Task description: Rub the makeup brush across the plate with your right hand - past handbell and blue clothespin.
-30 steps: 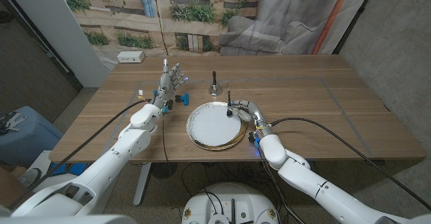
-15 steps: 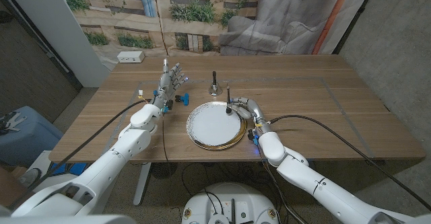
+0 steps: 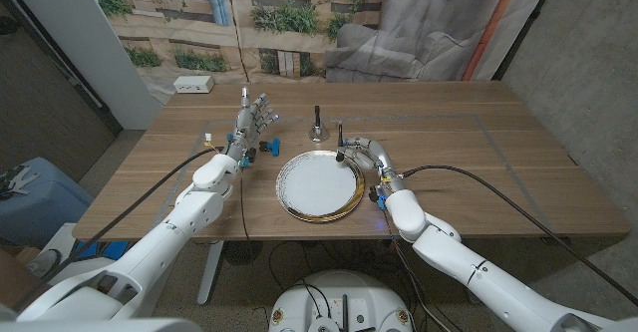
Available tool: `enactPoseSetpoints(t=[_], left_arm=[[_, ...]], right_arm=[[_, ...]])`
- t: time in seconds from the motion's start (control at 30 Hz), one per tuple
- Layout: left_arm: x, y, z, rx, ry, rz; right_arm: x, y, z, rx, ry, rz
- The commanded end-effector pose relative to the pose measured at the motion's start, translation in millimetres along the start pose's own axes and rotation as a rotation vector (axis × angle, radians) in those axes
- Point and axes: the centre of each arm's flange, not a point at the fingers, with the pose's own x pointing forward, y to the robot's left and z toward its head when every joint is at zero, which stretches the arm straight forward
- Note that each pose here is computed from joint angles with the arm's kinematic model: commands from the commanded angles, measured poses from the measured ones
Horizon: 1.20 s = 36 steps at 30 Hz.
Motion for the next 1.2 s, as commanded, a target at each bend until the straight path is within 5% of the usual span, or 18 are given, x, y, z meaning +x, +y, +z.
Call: enactPoseSetpoints(t=[0.03,1.2], left_arm=[[0.0,0.0,0.1,0.000,0.000,0.000],[0.0,-0.1,0.1,0.000,0.000,0.000]], right_arm=[[-3.1,-13.5,10.1,-0.010,0.003,-0.024],[5.5,-94.5,25.7,-0.279,0.045,-0.085]])
